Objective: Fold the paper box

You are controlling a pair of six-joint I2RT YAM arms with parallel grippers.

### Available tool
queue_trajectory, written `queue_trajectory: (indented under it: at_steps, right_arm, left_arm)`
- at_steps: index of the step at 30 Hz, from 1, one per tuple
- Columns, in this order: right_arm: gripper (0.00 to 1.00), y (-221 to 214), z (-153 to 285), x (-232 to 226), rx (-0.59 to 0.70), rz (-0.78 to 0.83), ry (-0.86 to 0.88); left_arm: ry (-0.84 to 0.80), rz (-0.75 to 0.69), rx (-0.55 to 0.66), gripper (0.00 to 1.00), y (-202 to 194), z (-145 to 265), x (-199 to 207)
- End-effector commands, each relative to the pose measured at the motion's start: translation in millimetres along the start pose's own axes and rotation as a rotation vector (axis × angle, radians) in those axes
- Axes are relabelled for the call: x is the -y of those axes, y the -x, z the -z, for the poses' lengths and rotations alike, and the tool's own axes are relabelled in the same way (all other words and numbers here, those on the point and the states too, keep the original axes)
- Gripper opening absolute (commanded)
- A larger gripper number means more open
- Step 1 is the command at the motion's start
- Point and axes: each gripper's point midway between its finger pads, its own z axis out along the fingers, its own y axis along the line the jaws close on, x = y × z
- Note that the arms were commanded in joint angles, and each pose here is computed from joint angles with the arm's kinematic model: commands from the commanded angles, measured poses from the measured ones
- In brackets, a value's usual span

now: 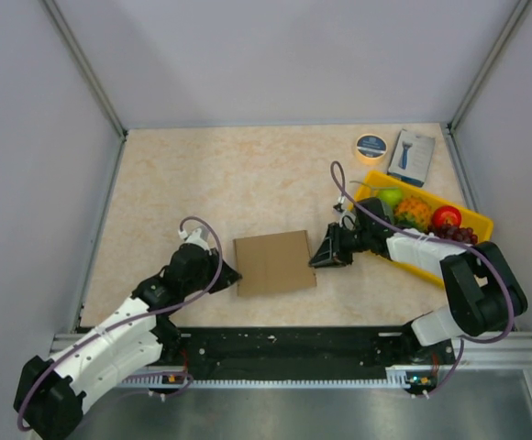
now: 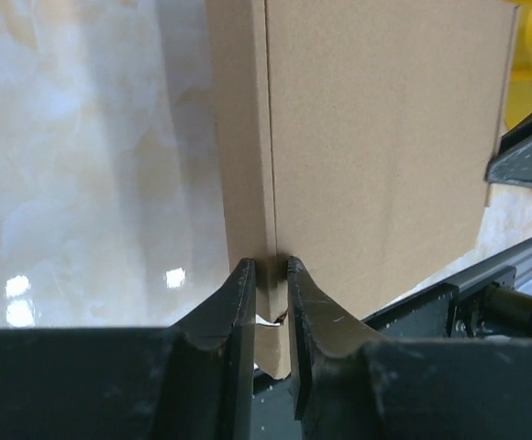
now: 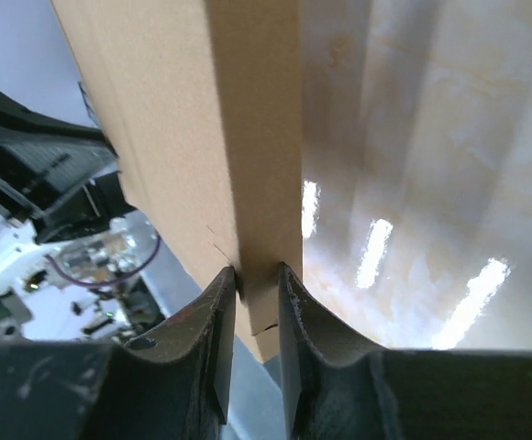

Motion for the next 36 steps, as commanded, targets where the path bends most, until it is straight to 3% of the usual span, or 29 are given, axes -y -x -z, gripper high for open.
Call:
queue_trajectory:
  at_steps: [1,8,11,13,21,26,29,34,36]
  right_arm:
    - [0.13,-3,11,-57,-0.066,-0.085,0.202]
    - [0.04,-9,19,-69,-0.126,-0.18,0.223]
    - [0.0,-10,18,-64,-0.142,-0.248,0.212]
    - [0.0,-9,18,-60,-0.144,-0.281,0.207]
    - [0.0,-7,12,-51,-0.174,-0.374,0.173]
    - [0.0,-3,7,-44,-0.172,-0.41,0.133]
    - [0.0,0,3,-42,-0.172,-0.423,0.12]
    - [0.0,13,-1,-42,-0.137,-0.374,0.104]
    - [0.0,15,2,-35,-0.123,-0.238,0.047]
  left_arm:
    - [-0.281,0.083,-0.108,0.23,-4,20,72]
    - [-0.274,0.06,-0.036,0.56,7,37,72]
    - [-0.262,0.023,-0.045,0.61,4,37,67]
    - [-0.216,-0.059,-0.066,0.62,0,41,57]
    - [-0.122,-0.412,0.078,0.63,45,79,61]
    - [0.059,-0.404,0.071,0.56,71,84,57]
    - [0.152,-0.366,0.025,0.55,66,83,42]
    - [-0.061,-0.469,0.097,0.57,69,75,75]
    - [0.02,-0.433,0.154,0.58,83,72,66]
